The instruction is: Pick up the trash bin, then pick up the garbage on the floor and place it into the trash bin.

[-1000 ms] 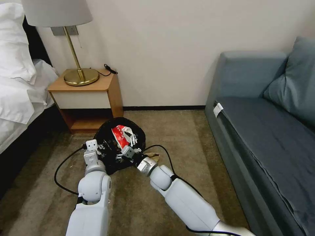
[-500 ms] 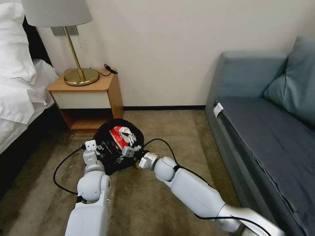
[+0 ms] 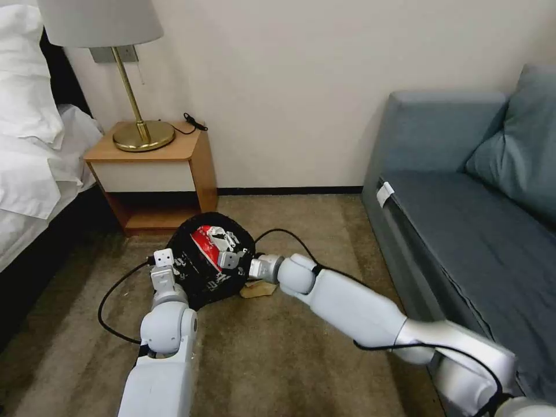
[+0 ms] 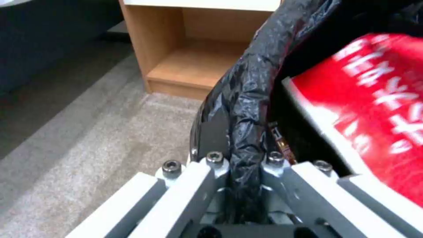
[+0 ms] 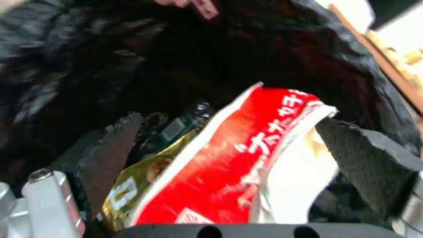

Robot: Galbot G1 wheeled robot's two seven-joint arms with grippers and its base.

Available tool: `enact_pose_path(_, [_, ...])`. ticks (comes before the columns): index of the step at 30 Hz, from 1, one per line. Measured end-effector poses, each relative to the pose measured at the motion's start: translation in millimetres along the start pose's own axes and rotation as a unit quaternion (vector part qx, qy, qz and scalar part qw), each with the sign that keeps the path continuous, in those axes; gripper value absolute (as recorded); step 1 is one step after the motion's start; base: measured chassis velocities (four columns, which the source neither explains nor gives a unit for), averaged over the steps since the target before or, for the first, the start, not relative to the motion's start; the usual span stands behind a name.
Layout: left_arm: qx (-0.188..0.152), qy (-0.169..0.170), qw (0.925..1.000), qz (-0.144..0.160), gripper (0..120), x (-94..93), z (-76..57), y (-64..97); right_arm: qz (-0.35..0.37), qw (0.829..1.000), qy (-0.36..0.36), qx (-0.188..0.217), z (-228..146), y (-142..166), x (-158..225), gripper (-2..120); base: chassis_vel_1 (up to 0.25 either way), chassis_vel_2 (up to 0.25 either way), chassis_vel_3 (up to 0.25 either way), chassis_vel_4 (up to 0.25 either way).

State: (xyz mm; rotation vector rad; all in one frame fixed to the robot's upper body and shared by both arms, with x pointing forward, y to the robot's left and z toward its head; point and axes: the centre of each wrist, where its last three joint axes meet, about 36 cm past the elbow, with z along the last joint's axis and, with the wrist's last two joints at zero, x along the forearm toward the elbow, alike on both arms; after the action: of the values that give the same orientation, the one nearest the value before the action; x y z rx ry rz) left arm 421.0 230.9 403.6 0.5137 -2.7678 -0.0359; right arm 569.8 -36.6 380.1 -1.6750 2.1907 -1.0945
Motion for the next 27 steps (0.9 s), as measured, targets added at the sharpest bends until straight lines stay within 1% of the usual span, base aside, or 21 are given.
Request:
enact_pose_path(2, [0.0,0.0,1.0,0.0,1,-0.2,0.0,0.2,-0.012,1.0,0.0,0.005,-1,-6,1,100,0.0,0.0,0.0,0.0])
enact_pose_path(3, [0.0,0.0,1.0,0.0,1,-0.3,0.2,0.1,-0.036,0.999,0.001,0.015,-4,-15,1,100,0.0,0.0,0.0,0.0])
enact_pose_path(4, [0.0,0.0,1.0,0.0,1,-0.3,0.2,0.1,-0.036,0.999,0.001,0.015,-4,-15,1,100,0.0,0.0,0.0,0.0])
enact_pose_path(5, [0.001,0.0,1.0,0.0,1,-0.4,0.4,-0.1,-0.072,0.997,0.008,0.027,-9,-30,1,100,0.0,0.0,0.0,0.0])
enact_pose_path(6, [0.001,0.0,1.0,0.0,1,-0.6,0.6,0.1,-0.086,0.996,0.011,0.028,-10,-35,0,100,0.0,0.0,0.0,0.0])
enact_pose_path(7, [0.001,0.0,1.0,0.0,1,-0.6,0.6,0.1,-0.086,0.996,0.011,0.028,-10,-35,0,100,0.0,0.0,0.0,0.0])
enact_pose_path(9, [0.002,-0.001,1.0,-0.001,1,-0.9,0.8,0.6,-0.108,0.994,0.016,0.032,-13,-42,0,100,0.0,0.0,0.0,0.0])
enact_pose_path(13, [0.003,-0.001,1.0,-0.001,1,-2.0,0.7,0.7,-0.104,0.994,0.014,0.031,-14,-47,1,100,0.0,0.0,0.0,0.0])
enact_pose_path(15, [0.003,0.0,1.0,-0.002,1,-3.9,1.1,0.5,-0.063,0.998,-0.001,0.02,-19,-57,5,100,0.0,0.0,0.0,0.0])
enact_pose_path(16, [0.003,0.0,1.0,-0.002,1,-3.9,1.1,0.5,-0.063,0.998,-0.001,0.02,-19,-57,5,100,0.0,0.0,0.0,0.0])
enact_pose_path(17, [0.003,0.001,1.0,-0.002,1,-5.3,2.3,0.8,-0.034,0.999,-0.01,0.013,-24,-65,7,100,0.0,0.0,0.0,0.0])
enact_pose_path(18, [0.003,0.001,1.0,-0.002,1,-5.3,2.3,0.8,-0.034,0.999,-0.01,0.013,-24,-65,7,100,0.0,0.0,0.0,0.0])
enact_pose_path(21, [0.003,0.003,1.0,-0.006,1,-8.1,4.9,3.0,0.063,0.998,-0.013,-0.028,-23,-88,22,100,0.0,0.0,0.0,0.0])
enact_pose_path(22, [0.003,0.003,1.0,-0.006,1,-8.1,4.9,3.0,0.063,0.998,-0.013,-0.028,-23,-88,22,100,0.0,0.0,0.0,0.0])
enact_pose_path(24, [0.003,0.002,1.0,-0.006,1,-7.8,5.5,3.5,0.115,0.991,0.001,-0.064,-15,-93,31,100,0.0,0.0,0.0,0.0])
enact_pose_path(25, [0.003,0.002,1.0,-0.006,1,-7.8,5.5,3.5,0.115,0.991,0.001,-0.064,-15,-93,31,100,0.0,0.0,0.0,0.0])
enact_pose_path(27, [0.003,0.0,1.0,-0.006,1,-7.0,3.8,5.1,0.171,0.976,0.033,-0.132,11,-82,43,100,0.0,0.0,0.0,0.0])
